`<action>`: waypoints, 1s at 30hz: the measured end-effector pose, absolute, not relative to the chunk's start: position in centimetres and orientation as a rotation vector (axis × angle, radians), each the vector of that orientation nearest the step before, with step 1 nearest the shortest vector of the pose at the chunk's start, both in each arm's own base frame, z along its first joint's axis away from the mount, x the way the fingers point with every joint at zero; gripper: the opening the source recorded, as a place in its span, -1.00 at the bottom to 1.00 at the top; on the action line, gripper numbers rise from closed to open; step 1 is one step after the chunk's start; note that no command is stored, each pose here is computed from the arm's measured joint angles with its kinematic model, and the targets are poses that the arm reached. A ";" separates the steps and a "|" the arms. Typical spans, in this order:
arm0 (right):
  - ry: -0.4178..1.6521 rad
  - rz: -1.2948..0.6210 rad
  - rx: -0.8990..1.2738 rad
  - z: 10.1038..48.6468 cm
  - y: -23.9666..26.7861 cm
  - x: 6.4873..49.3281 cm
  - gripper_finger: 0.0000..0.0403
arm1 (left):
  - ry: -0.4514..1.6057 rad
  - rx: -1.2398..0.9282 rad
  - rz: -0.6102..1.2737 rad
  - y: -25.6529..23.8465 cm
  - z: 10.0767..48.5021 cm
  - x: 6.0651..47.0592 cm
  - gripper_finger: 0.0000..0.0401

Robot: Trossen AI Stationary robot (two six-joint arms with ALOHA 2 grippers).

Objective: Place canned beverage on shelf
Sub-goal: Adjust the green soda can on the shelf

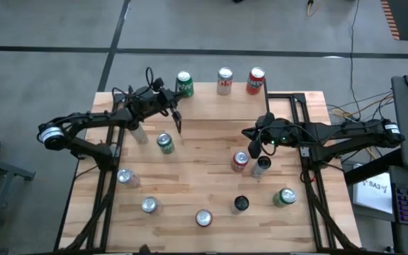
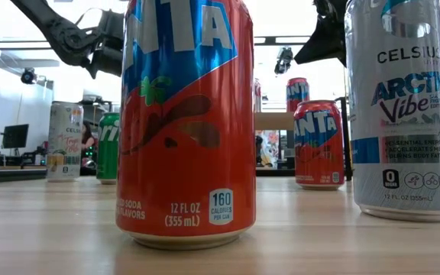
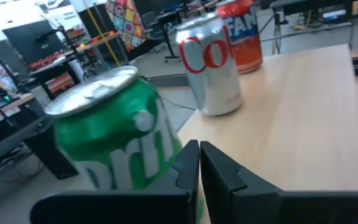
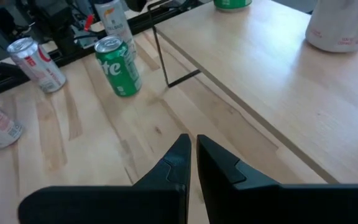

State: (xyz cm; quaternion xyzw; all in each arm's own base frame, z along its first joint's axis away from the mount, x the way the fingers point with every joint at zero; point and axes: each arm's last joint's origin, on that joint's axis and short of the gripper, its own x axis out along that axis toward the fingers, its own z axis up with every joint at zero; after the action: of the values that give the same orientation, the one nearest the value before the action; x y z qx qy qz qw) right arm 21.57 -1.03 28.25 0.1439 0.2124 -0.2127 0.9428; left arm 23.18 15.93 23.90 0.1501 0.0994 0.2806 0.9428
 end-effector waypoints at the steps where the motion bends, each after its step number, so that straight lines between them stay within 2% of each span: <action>1: 0.433 -0.434 0.293 28.3 -1.0 21.6 -0.91 | 0.202 0.304 0.578 16.1 23.9 23.1 -1.00; 25: 0.430 -0.449 0.288 28.3 -1.1 21.6 -0.91 | 0.157 0.196 0.683 17.2 24.2 22.3 -1.00; 30: 0.430 -0.441 0.293 28.2 -0.9 21.6 -0.91 | 0.081 0.162 0.662 16.0 25.6 21.9 -1.00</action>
State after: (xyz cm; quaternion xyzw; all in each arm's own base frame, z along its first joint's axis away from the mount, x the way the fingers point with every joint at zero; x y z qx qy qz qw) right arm 21.56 -0.87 28.25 0.1438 0.2111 -0.2163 0.9423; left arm 21.86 16.02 25.58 0.0796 0.0396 0.3244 0.9417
